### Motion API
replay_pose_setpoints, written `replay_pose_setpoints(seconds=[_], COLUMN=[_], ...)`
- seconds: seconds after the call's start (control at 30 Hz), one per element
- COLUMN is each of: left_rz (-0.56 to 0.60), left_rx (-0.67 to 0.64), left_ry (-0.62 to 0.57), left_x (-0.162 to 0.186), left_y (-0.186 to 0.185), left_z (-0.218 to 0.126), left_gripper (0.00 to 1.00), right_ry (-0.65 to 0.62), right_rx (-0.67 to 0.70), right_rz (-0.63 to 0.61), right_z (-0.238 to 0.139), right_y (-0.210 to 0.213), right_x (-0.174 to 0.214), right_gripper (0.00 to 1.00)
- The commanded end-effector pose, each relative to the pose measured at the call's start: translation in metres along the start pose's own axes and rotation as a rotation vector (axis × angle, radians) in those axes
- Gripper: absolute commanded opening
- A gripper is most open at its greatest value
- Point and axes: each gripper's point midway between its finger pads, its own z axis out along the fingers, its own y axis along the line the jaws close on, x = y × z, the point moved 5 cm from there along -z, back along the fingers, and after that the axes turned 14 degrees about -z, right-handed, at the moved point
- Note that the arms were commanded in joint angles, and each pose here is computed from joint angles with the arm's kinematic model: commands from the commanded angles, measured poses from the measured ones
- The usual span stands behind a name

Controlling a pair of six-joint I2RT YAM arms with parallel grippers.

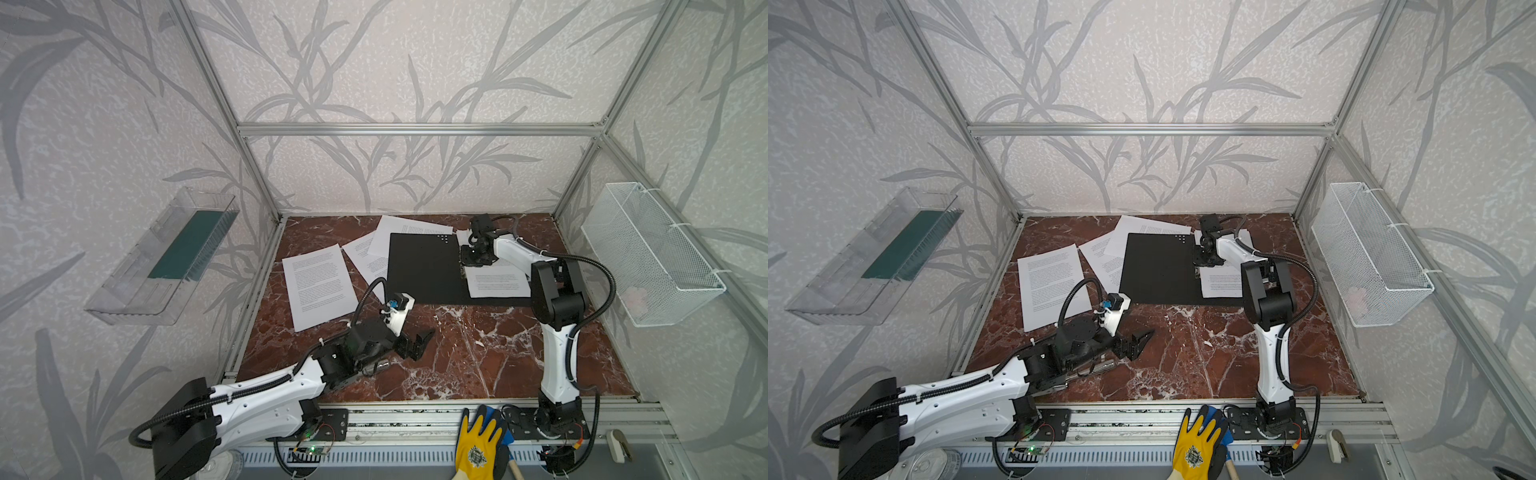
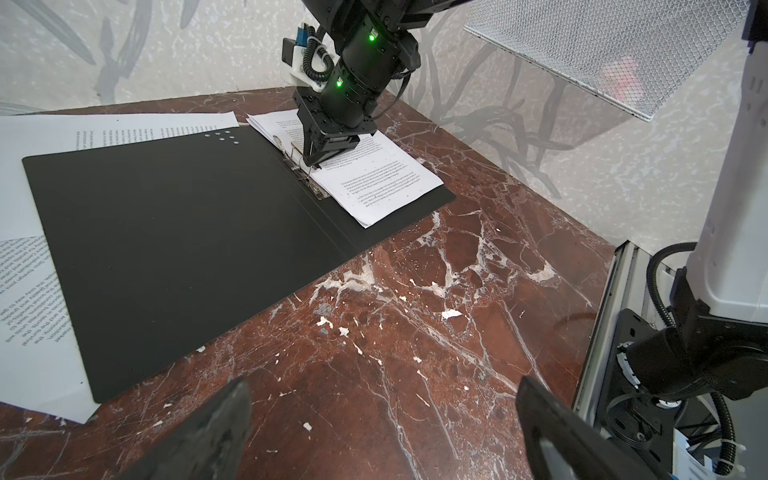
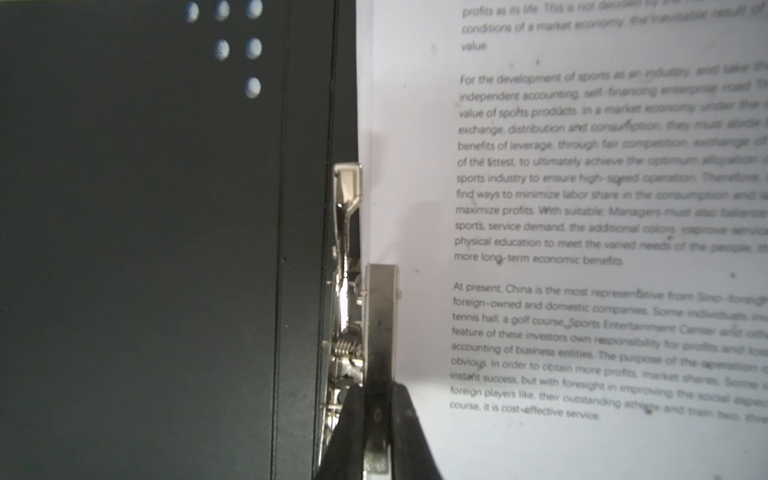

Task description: Put the files into the folder

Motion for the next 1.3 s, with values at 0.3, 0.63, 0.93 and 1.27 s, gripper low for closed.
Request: replay_pose_setpoints(seconds=[0.3,0.63,0.93,1.27], left_rz=[-0.004,-0.007,-0.01,-0.004], left_rx=[0.01,0.006,-0.004,-0.017], left_ry=[-0.033,-0.024,-0.018,0.006], left_x=[-0.011,-0.01,-0.008,-0.004], left_y=[-0.006,-0.005,-0.003,-0.002], left_z=[-0.002,0.001,0.003,0.009], left_gripper=[0.99,0.99,0.99,0.99], right_ry=[-0.039,-0.067,-0.08,-0.09], right_rx=[-0.06,-0.061,-0.077,-0.068], right_rz=[0.041,0.088,0.096,0.068], right_z=[-0.031,-0.049,-0.059,-0.064], right_y=[0.032,0.052,0.068,0.074], right_x=[0.032,0.078,0.113,0.111], right_gripper=[0.1,0.1,0.11,0.15])
